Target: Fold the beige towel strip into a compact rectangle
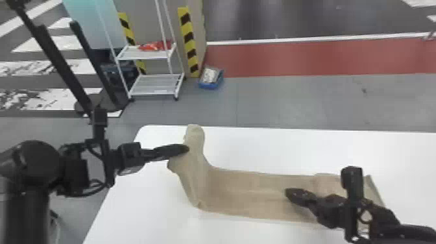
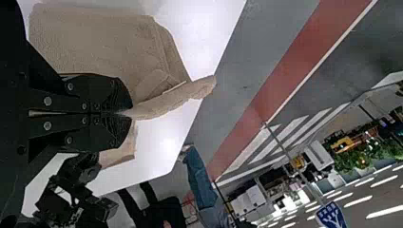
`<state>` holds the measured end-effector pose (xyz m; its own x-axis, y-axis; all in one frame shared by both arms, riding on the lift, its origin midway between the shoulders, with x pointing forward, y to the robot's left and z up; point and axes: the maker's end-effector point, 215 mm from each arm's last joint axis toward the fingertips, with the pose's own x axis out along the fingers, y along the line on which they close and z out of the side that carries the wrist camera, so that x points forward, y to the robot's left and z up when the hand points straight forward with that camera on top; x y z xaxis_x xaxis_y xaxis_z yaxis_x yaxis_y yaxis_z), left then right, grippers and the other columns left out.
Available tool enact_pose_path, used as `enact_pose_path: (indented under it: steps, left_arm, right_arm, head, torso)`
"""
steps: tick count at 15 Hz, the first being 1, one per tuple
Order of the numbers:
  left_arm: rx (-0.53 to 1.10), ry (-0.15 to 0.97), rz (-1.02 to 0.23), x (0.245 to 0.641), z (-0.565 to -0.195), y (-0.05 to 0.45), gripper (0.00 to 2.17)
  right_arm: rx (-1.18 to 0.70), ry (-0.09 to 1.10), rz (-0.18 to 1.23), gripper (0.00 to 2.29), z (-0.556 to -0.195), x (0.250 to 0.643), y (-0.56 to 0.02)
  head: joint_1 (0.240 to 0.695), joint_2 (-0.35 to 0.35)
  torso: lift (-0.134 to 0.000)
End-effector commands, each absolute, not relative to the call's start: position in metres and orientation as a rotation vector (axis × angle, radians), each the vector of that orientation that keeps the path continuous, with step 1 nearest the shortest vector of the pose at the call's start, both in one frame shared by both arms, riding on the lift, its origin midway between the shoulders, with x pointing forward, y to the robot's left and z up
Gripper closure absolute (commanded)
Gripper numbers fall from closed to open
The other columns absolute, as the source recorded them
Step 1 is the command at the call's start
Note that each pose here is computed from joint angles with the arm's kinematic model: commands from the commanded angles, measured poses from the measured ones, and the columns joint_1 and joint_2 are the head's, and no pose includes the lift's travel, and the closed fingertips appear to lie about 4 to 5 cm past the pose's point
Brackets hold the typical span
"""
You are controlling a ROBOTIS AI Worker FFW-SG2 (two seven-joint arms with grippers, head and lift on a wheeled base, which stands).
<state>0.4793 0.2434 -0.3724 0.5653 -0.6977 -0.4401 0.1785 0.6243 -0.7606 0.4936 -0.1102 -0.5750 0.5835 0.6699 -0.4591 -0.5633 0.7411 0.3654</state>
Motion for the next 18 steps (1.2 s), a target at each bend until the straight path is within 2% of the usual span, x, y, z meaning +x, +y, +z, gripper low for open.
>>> enact_pose_path:
  steps: [1, 3, 4, 5, 10, 14, 17, 18]
  left_arm:
    - [-0.73, 0.819, -0.582, 0.478, -0.371, 0.239, 1.43]
    - [-0.73, 0.827, -0.592, 0.477, -0.37, 0.233, 1.43]
    - [-0.73, 0.832, -0.6, 0.475, -0.369, 0.228, 1.43]
    - [-0.734, 0.831, -0.618, 0.475, -0.367, 0.221, 1.43]
    - [-0.72, 0.866, -0.649, 0.471, -0.381, 0.178, 1.44]
    - [-0.647, 0.777, -0.627, 0.498, -0.393, 0.14, 1.44]
    - [-0.684, 0.748, -0.666, 0.5, -0.397, 0.09, 1.43]
    - [-0.692, 0.752, -0.679, 0.498, -0.399, 0.077, 1.43]
  right_arm:
    - [0.228, 0.608, 0.717, 1.28, -0.561, 0.485, -0.113]
    - [0.244, 0.575, 0.703, 0.6, -0.546, 0.481, -0.12]
    - [0.252, 0.551, 0.695, 0.14, -0.538, 0.481, -0.124]
    - [0.255, 0.53, 0.675, 0.0, -0.532, 0.481, -0.135]
    - [0.261, 0.442, 0.573, 0.05, -0.507, 0.498, -0.191]
    - [0.253, 0.427, 0.525, 0.07, -0.503, 0.498, -0.238]
    - [0.25, 0.405, 0.481, 0.07, -0.498, 0.497, -0.271]
    - [0.26, 0.399, 0.474, 0.07, -0.497, 0.497, -0.276]
  head:
    - [0.695, 0.152]
    - [0.695, 0.148]
    - [0.695, 0.145]
    - [0.695, 0.133]
    - [0.695, 0.059]
    - [0.695, -0.048]
    - [0.695, -0.109]
    - [0.695, -0.152]
  torso:
    - [0.0]
    - [0.0]
    - [0.0]
    - [0.0]
    - [0.0]
    - [0.0]
    - [0.0]
    - [0.0]
